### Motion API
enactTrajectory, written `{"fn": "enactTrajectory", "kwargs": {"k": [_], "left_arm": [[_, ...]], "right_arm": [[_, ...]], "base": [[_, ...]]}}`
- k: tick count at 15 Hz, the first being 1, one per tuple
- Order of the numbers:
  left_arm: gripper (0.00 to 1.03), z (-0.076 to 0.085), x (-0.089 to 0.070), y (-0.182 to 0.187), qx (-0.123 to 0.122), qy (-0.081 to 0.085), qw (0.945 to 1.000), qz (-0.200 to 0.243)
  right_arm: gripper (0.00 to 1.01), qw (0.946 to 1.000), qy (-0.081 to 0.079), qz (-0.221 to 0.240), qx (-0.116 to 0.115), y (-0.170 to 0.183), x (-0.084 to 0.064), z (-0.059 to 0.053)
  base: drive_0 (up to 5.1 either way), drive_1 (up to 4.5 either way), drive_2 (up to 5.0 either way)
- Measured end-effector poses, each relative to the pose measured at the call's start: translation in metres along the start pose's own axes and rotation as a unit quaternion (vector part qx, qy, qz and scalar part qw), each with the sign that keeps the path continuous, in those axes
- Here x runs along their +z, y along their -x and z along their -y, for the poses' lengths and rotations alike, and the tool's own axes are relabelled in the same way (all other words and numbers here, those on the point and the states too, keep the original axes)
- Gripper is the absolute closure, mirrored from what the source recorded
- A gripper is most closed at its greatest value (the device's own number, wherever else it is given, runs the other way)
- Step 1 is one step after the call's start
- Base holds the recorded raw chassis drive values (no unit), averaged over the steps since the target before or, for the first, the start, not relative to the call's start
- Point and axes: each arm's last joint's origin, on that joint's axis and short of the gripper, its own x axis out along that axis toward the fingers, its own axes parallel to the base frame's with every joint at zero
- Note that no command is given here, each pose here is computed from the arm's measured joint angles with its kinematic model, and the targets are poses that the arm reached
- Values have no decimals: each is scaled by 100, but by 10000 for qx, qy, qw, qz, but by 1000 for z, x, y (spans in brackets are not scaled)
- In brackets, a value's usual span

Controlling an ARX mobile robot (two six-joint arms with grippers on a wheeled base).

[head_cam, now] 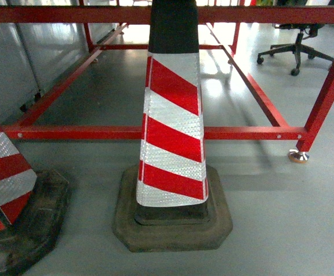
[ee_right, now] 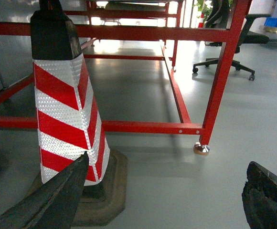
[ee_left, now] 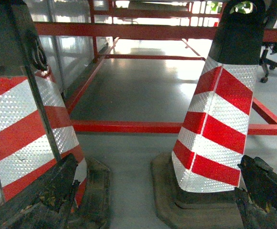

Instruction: Sort blue parts and orange caps into right shelf containers

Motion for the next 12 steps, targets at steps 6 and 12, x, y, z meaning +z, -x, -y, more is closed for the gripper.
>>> {"fn": "enactTrajectory", "kwargs": {"k": [6, 12], "left_arm": [[5, 0, 0, 0, 0, 0, 10000, 0], [5, 0, 0, 0, 0, 0, 10000, -2]], "right_arm": [[3, 10000, 0, 0, 0, 0, 0, 0], [3, 10000, 0, 0, 0, 0, 0, 0]], "base": [[0, 0, 0], [0, 0, 0]]}}
